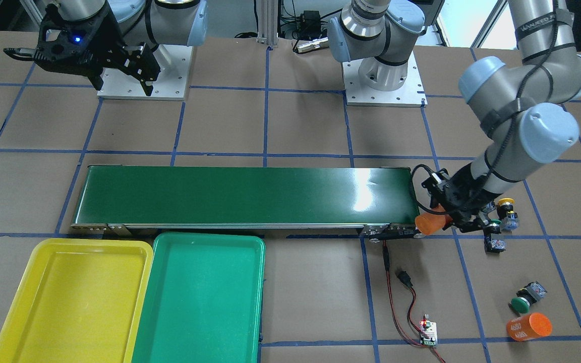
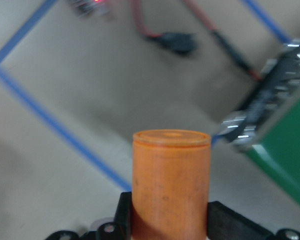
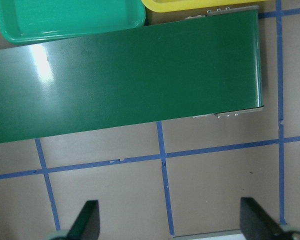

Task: Sort buttons by color to trays
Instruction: 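Carry the orange cylinder with the left gripper and set it on the belt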

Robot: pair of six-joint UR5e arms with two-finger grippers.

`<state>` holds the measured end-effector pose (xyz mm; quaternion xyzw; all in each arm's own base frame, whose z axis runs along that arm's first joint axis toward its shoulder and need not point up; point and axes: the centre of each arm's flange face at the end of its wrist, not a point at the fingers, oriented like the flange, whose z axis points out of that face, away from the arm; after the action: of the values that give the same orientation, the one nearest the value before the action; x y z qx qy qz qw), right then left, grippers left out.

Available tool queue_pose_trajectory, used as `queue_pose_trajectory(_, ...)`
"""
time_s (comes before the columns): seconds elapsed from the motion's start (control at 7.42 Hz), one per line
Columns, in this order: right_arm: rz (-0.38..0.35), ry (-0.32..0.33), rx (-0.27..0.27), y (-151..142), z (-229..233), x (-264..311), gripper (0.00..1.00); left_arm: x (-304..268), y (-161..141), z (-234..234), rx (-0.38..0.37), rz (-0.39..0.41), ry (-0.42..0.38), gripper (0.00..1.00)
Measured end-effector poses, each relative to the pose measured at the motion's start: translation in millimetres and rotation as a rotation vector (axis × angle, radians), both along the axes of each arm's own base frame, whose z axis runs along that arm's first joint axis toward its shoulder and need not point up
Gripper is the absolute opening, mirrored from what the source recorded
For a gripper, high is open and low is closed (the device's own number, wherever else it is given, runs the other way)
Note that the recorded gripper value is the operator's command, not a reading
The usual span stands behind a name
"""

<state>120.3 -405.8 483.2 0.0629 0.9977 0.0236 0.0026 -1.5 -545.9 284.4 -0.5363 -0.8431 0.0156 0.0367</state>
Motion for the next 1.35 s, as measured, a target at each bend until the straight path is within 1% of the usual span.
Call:
queue_pose_trajectory(0.13, 0.0, 0.004, -0.009, 3, 5, 0, 1.0, -23, 12, 2, -0.015, -0.144, -0.008, 0.0)
queue_pose_trajectory(0.27, 0.0, 0.004, -0.015, 6, 8, 0, 1.0, -35, 20, 4, -0.024, -0.235, -0.014, 0.0)
queue_pose_trajectory(0.4, 0.001, 0.003, -0.021, 8, 11, 0, 1.0, -44, 29, -1, -0.016, -0.277, -0.011, 0.0)
queue_pose_trajectory(0.54, 0.002, 0.001, -0.032, 11, 16, 0, 1.0, -52, 37, -11, 0.005, -0.288, -0.005, 0.0)
queue_pose_trajectory(0.67, 0.004, 0.002, -0.044, 14, 19, 1, 1.0, -60, 44, -19, 0.02, -0.283, 0.0, 0.99)
queue_pose_trajectory(1.08, 0.013, -0.003, -0.045, 14, 18, 0, 1.0, -71, 53, -20, 0.025, -0.273, -0.005, 1.0)
queue_pose_trajectory(1.35, 0.013, -0.001, -0.04, 18, 20, 1, 1.0, -71, 49, -3, -0.004, -0.271, -0.015, 1.0)
